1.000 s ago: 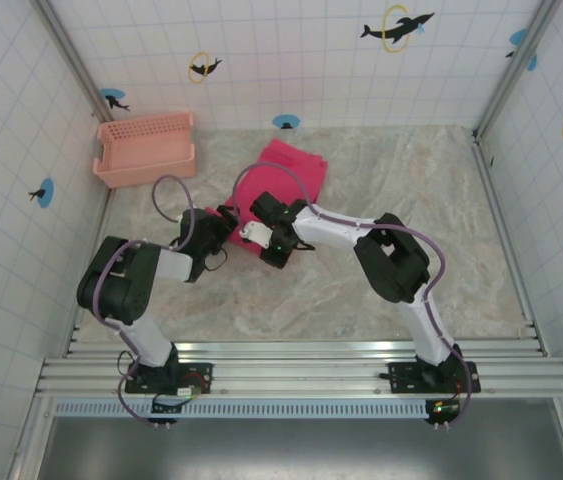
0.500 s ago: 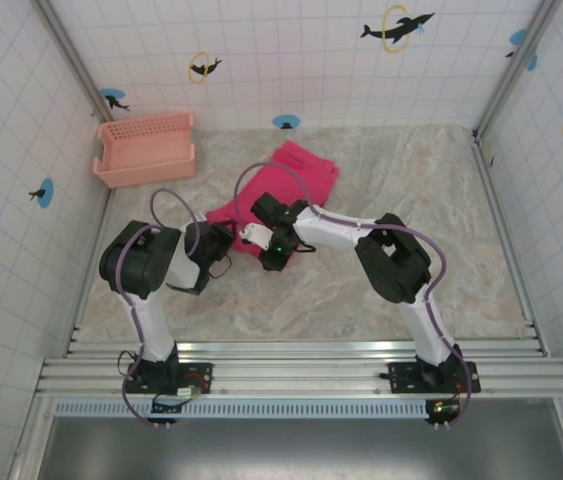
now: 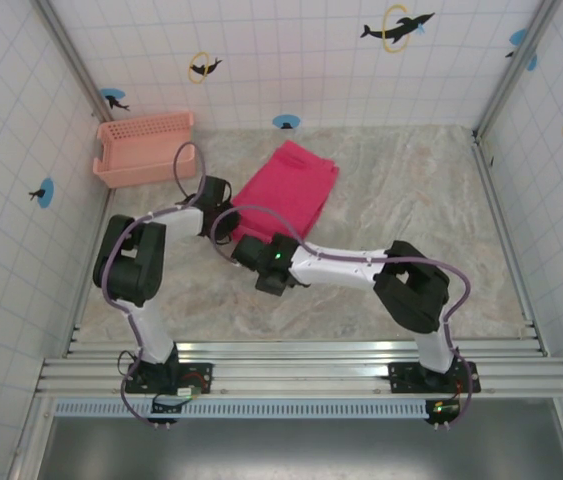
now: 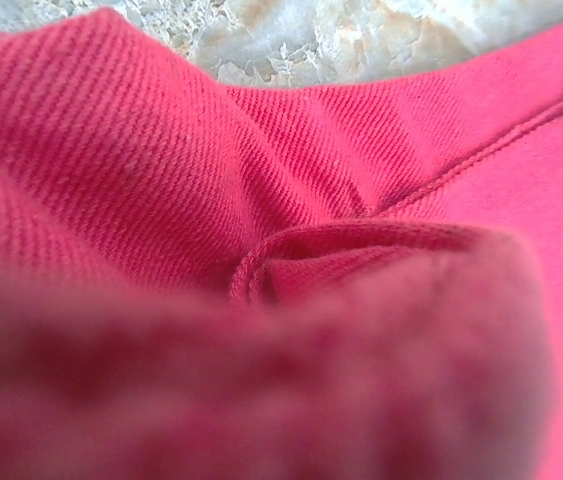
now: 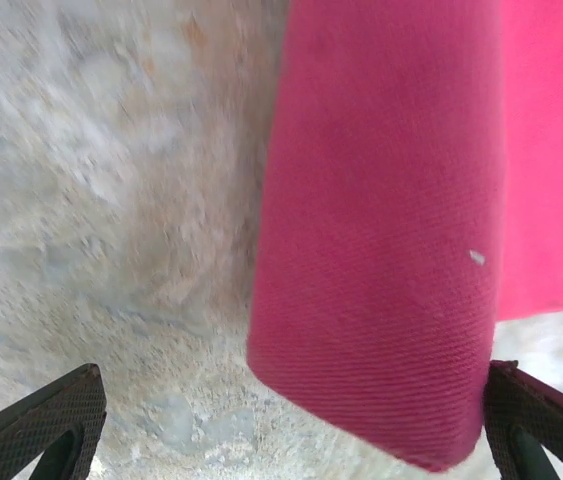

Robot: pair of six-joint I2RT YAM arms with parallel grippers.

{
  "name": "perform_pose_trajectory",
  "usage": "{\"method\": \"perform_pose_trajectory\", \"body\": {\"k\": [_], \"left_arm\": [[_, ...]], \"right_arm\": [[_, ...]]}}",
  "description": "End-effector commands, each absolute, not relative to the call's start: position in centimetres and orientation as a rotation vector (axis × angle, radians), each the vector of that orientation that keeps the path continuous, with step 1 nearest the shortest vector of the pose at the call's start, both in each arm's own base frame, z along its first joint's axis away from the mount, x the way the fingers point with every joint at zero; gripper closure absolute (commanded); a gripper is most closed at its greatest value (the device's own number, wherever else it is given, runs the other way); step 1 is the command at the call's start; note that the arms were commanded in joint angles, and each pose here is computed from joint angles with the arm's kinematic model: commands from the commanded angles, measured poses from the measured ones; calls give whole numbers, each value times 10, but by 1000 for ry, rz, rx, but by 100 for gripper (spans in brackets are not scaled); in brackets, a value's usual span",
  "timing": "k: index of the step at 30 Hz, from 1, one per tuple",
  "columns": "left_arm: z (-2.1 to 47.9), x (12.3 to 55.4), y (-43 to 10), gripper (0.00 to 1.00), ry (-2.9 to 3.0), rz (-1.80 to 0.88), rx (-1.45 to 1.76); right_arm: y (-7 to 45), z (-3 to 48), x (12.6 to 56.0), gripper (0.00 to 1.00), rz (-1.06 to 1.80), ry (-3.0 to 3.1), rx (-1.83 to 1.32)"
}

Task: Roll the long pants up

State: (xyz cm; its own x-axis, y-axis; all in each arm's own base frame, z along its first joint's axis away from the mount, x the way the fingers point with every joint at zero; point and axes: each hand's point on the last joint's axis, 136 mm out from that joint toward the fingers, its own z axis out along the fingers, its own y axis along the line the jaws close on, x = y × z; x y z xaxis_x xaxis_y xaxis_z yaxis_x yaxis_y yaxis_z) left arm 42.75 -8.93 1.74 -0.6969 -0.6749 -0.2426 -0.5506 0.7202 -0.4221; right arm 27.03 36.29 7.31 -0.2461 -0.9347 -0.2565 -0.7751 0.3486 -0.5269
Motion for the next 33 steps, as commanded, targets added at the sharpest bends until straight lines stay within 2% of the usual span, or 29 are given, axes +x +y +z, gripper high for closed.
{"method": "perform_pose_trajectory", "body": {"k": [1,11,20,21,22,23,24,25,26,29,30,31,33], "left_arm": [[-36,323,-71,100,3015,-37,-1035],[-16,326,-69,100,3205,352,-982],[-8,326,-63,100,3208,448,-941],[-8,326,-63,100,3209,448,-937],[-8,325,-63,100,3210,448,-937],[-8,324,-63,100,3213,450,-938],[-9,324,-63,100,3213,450,-939],[-10,324,-64,100,3215,430,-937],[-12,325,-67,100,3218,390,-929],[-17,337,-82,100,3170,159,-864],[-15,347,-86,91,3095,58,-820],[-11,350,-85,65,3025,12,-800],[12,364,-81,4,2813,-105,-745]], "right_arm": [[365,101,286,1,-641,1938,-1299],[375,69,314,1,-1072,1799,-1212],[351,36,334,1,-1184,1848,-1139],[349,32,335,6,-1191,1853,-1142],[348,29,336,20,-1193,1857,-1145],[347,26,337,52,-1187,1866,-1150],[346,23,338,74,-1169,1881,-1153],[346,21,338,89,-1147,1896,-1157],[345,22,338,100,-1136,1902,-1146],[348,21,334,100,-1033,1944,-1177],[349,18,332,100,-970,1982,-1209],[351,11,329,100,-893,2025,-1264],[356,2,320,100,-714,2110,-1388]]}}
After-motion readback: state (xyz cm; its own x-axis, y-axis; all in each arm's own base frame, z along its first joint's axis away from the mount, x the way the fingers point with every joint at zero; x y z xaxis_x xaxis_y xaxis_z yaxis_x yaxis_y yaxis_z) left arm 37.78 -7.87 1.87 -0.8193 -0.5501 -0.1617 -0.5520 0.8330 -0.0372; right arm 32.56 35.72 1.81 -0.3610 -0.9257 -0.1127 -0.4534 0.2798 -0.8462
